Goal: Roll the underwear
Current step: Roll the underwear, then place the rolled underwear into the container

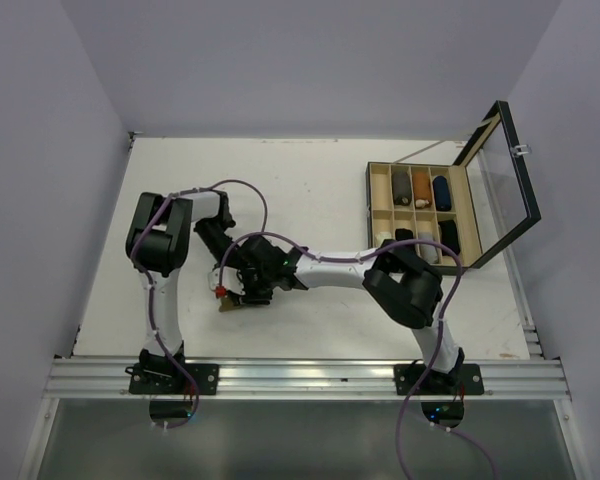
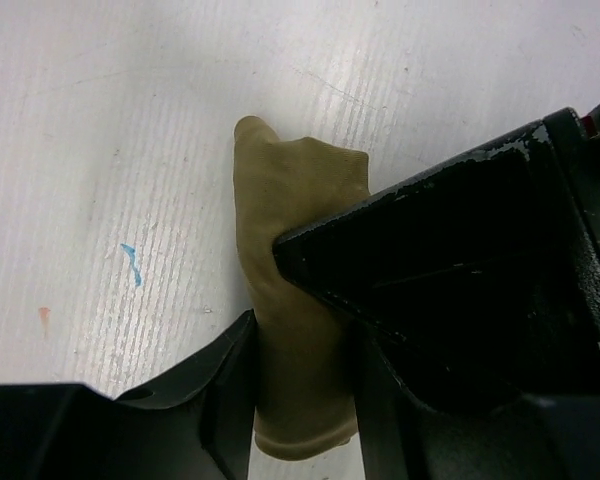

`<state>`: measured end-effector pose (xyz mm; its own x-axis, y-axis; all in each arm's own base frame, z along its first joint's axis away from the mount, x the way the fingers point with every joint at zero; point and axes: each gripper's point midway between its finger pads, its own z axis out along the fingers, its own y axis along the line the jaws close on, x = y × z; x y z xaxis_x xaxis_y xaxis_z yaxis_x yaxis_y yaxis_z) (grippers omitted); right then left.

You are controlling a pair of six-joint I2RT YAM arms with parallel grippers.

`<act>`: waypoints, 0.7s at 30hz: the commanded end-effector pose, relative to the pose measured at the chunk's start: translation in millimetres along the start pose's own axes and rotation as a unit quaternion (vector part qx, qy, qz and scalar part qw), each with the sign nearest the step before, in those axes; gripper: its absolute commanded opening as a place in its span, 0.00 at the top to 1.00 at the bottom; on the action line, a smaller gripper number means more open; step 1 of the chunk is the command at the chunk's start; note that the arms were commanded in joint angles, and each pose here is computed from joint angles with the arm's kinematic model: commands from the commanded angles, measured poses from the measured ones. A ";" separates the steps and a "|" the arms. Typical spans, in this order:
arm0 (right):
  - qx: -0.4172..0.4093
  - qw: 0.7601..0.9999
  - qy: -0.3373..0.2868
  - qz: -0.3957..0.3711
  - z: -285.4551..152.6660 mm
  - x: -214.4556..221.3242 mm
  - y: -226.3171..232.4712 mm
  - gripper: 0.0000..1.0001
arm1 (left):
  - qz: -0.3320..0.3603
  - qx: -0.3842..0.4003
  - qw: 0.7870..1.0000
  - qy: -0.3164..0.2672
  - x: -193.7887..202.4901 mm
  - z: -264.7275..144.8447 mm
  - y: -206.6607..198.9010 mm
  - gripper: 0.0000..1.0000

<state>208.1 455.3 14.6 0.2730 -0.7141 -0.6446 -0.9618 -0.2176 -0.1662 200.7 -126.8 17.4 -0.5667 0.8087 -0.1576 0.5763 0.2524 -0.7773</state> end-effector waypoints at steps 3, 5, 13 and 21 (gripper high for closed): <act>-0.036 0.986 0.163 0.001 28.9 102.0 39.7 0.75 | 0.062 -0.051 0.996 0.024 -1.7 4.7 51.9 0.75; -0.040 0.984 0.173 0.005 25.5 106.6 43.9 0.88 | 0.057 -0.054 0.997 0.009 -5.6 -2.1 53.7 0.73; -0.036 0.986 0.142 0.080 -13.3 76.5 50.3 1.00 | 0.092 -0.169 0.976 -0.097 -59.2 -95.2 65.4 0.61; -0.029 0.961 0.054 0.271 -62.8 53.8 9.6 1.00 | 0.167 -0.327 0.898 -0.244 -103.5 -229.1 32.1 0.53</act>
<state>219.1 415.8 23.6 0.0125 -0.7785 -0.6275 -0.9999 -0.0069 -0.0113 385.3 -78.4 77.9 -0.5202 0.6654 -0.5354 0.8540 0.4032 -0.3287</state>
